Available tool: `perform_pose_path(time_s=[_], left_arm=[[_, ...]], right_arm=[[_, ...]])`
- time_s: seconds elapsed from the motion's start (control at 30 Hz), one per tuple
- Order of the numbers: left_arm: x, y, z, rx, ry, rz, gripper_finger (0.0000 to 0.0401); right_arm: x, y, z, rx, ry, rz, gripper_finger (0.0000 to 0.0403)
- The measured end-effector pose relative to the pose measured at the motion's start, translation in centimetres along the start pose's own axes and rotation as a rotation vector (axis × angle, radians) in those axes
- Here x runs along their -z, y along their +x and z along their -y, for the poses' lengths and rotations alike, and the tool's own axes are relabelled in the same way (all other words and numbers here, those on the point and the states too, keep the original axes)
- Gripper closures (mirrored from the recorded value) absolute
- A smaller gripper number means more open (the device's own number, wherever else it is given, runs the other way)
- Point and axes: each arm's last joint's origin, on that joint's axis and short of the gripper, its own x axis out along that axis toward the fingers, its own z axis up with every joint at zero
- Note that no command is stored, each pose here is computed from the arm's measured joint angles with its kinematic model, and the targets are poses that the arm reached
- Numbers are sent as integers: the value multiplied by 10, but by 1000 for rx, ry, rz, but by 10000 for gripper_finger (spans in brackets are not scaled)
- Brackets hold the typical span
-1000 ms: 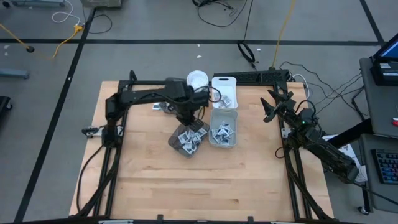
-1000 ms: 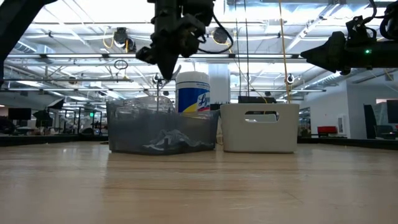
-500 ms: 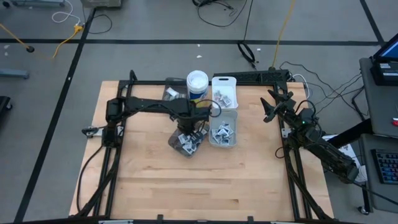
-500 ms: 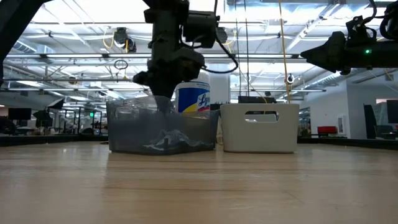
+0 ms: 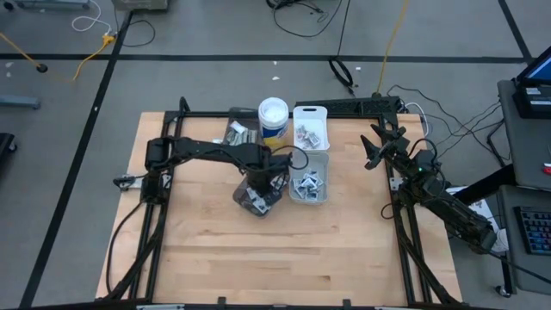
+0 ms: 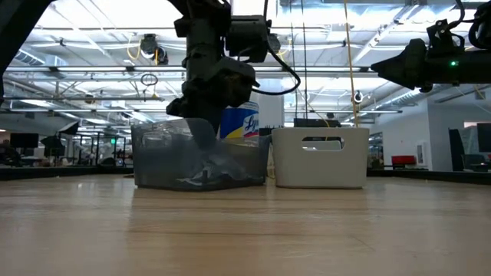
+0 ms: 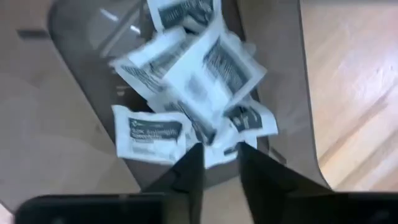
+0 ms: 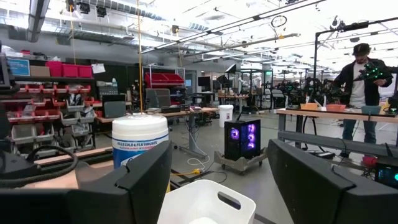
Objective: Pick & Place First Aid Supplies
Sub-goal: Put the towelette pack into the bottom black bin
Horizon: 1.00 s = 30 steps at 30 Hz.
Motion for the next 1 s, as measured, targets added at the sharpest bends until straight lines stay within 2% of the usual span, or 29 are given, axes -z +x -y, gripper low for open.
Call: perform_pose_path(time_s=[0.27, 0.37, 0.47, 0.67, 0.87, 1.0], left_arm=[[0, 0, 0, 47, 32, -30, 154], [-1, -5, -4, 66, 53, -34, 112], [-1, -23, -12, 75, 46, 3, 84], [-2, -57, -35, 104, -20, 78, 58], [4, -90, -61, 110, -30, 123, 65], [13, -107, -77, 98, 22, 129, 76]], right_arm=[[0, 0, 0, 0, 0, 0, 140], [0, 0, 0, 0, 0, 0, 140], [0, 0, 0, 0, 0, -1, 140], [0, 0, 0, 0, 0, 0, 140], [0, 0, 0, 0, 0, 0, 140], [0, 0, 0, 0, 0, 0, 140]])
